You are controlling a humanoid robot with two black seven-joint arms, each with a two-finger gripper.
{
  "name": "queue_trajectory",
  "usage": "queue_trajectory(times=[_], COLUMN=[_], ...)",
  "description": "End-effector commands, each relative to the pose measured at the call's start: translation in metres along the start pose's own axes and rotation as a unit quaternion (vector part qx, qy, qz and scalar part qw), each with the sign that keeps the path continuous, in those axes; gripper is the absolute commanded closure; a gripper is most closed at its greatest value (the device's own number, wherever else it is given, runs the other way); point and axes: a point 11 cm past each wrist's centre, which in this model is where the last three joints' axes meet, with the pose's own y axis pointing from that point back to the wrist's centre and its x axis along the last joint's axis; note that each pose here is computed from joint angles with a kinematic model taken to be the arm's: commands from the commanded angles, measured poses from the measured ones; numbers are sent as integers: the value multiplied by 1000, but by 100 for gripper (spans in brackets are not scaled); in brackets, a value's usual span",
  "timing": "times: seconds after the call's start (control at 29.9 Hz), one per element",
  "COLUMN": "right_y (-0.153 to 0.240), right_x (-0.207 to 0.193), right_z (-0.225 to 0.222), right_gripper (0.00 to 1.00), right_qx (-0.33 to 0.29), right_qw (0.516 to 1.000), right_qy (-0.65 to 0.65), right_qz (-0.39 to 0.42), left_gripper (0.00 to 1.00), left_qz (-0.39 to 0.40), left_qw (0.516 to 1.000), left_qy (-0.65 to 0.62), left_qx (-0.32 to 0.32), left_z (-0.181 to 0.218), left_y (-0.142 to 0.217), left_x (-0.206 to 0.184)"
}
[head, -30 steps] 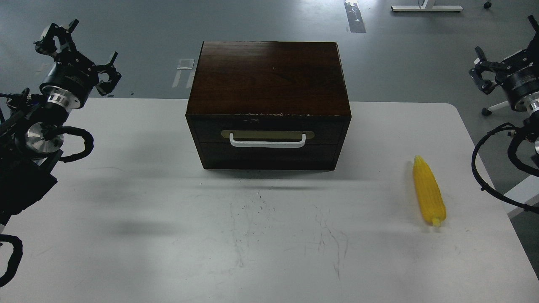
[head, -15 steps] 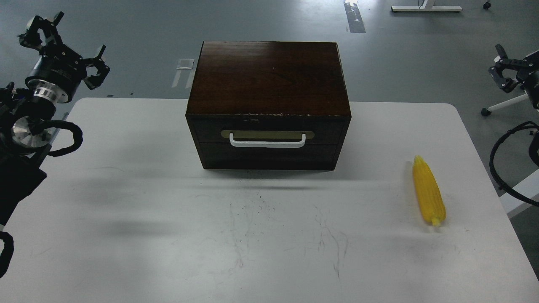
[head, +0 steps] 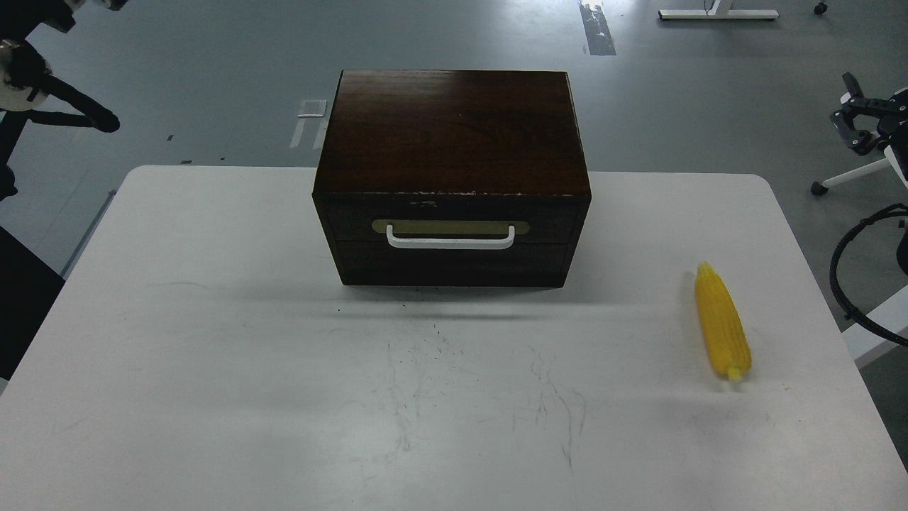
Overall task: Put corn in drawer with both arms
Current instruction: 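Reach the left gripper over the box down to the white drawer handle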
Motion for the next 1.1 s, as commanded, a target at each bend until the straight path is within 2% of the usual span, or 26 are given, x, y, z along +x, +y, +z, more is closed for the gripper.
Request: queue_trajectory(times=[0.0,0.1,0.17,0.27,0.33,0.37,0.44,0.57,0.64,0.7,0.8,0.87,0.94,1.07], right_y=[0,0,0,1,1,1,2,2,2,2,4,4,5,8], right_x=[0,0,0,2,3,3,4,6,6,6,9,10,11,18], right_z=[0,0,0,-4,-8,-8,-8,-9,-9,-12,-17,-18,-21,-24], right_gripper=[0,0,0,0,0,0,0,0,0,0,0,0,0,0], right_qx=[-1,-1,-1,2,4,4,4,5,6,10,13,14,16,18], right_qw=[1000,1000,1000,1000,1000,1000,1000,1000,1000,1000,1000,1000,1000,999], right_qy=[1,1,1,4,7,7,8,9,8,9,14,15,17,22], right_qz=[0,0,0,2,3,3,4,6,6,8,11,11,13,23], left_gripper=[3,3,5,6,6,6,7,11,13,14,15,20,23,30], left_qz=[-94,-175,-207,-275,-323,-323,-349,-425,-451,-477,-513,-539,-548,-555], left_qw=[993,975,962,913,863,862,825,756,734,692,613,568,546,541], left_qy=[-65,-129,-171,-295,-384,-384,-438,-494,-506,-540,-600,-622,-634,-632], left_qx=[-19,-46,-49,-58,-68,-68,-74,-61,-45,-38,-27,-23,-17,-14], left_z=[25,53,58,64,59,58,54,14,-2,-15,-39,-49,-54,-61], left_y=[-21,-40,-45,-60,-63,-63,-64,-62,-57,-54,-46,-39,-36,-32], left_x=[-50,-100,-120,-167,-199,-199,-218,-272,-281,-292,-296,-296,-293,-295])
